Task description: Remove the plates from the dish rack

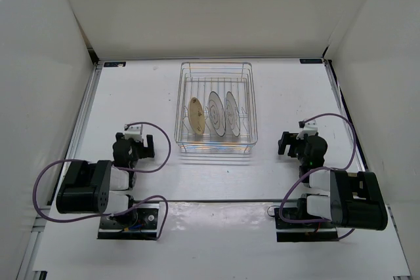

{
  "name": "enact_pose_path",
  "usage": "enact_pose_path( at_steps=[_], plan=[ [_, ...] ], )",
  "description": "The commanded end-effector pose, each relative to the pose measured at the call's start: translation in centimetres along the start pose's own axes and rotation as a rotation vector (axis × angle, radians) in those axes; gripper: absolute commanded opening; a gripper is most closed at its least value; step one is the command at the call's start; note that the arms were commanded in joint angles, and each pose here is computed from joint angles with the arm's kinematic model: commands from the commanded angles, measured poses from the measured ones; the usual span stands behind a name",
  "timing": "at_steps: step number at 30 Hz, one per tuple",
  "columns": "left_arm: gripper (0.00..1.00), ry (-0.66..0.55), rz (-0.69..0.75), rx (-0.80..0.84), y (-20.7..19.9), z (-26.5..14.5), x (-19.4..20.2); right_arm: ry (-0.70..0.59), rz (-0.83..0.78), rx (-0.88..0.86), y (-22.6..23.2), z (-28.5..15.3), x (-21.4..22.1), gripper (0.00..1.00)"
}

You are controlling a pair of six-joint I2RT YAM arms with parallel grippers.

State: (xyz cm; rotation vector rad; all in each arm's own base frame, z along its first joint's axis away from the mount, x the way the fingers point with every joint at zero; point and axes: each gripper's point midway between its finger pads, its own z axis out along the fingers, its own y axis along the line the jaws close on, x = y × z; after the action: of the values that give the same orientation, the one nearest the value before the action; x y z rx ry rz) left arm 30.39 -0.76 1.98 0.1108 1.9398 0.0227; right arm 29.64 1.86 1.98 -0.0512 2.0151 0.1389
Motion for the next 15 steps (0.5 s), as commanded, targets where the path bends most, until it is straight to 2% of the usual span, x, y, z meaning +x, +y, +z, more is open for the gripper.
enact_pose_path(
  at_steps=[1,2,3,4,6,7,9,12,13,14,15],
  plan=[
    [0.99,0.115,-0.057,0.189,-2.5,-2.8,4.8,-0.038,-0.019,-0.012,0.1,0.4,-1.4,0.90],
    [0.99,0.066,-0.076,0.202,-2.3,-3.0,4.1,-0.038,-0.015,-0.012,0.1,0.4,-1.4,0.90],
    [0.99,0.049,-0.101,0.300,-3.9,-3.9,4.1,-0.035,-0.016,-0.012,0.1,0.3,-1.3,0.90],
    [0.99,-0.022,-0.117,0.306,-3.6,-3.8,2.7,-0.038,-0.016,-0.009,0.1,0.4,-1.4,0.90],
    [0.99,-0.026,-0.114,0.323,-3.9,-4.2,2.8,-0.038,-0.016,-0.008,0.0,0.4,-1.4,0.90],
    [0.99,-0.033,-0.113,0.306,-3.8,-5.0,3.2,-0.038,-0.016,-0.008,0.0,0.4,-1.4,0.90],
    [0.99,-0.141,-0.144,0.201,-2.0,-5.1,0.6,-0.039,-0.016,-0.009,0.1,0.4,-1.5,0.90],
    [0.99,0.025,-0.185,0.050,0.0,-4.6,1.8,-0.039,-0.016,-0.009,0.1,0.4,-1.5,0.90],
    [0.99,-0.031,-0.132,0.042,0.6,-4.1,-2.2,-0.035,-0.016,-0.011,0.1,0.4,-1.3,0.90],
    [0.99,-0.037,-0.081,0.059,0.2,-4.7,-4.5,-0.036,-0.016,-0.009,0.1,0.4,-1.4,0.90],
    [0.99,-0.042,-0.094,0.045,0.2,-4.8,-5.6,-0.038,-0.017,-0.012,0.2,0.4,-1.4,0.90]
  ],
)
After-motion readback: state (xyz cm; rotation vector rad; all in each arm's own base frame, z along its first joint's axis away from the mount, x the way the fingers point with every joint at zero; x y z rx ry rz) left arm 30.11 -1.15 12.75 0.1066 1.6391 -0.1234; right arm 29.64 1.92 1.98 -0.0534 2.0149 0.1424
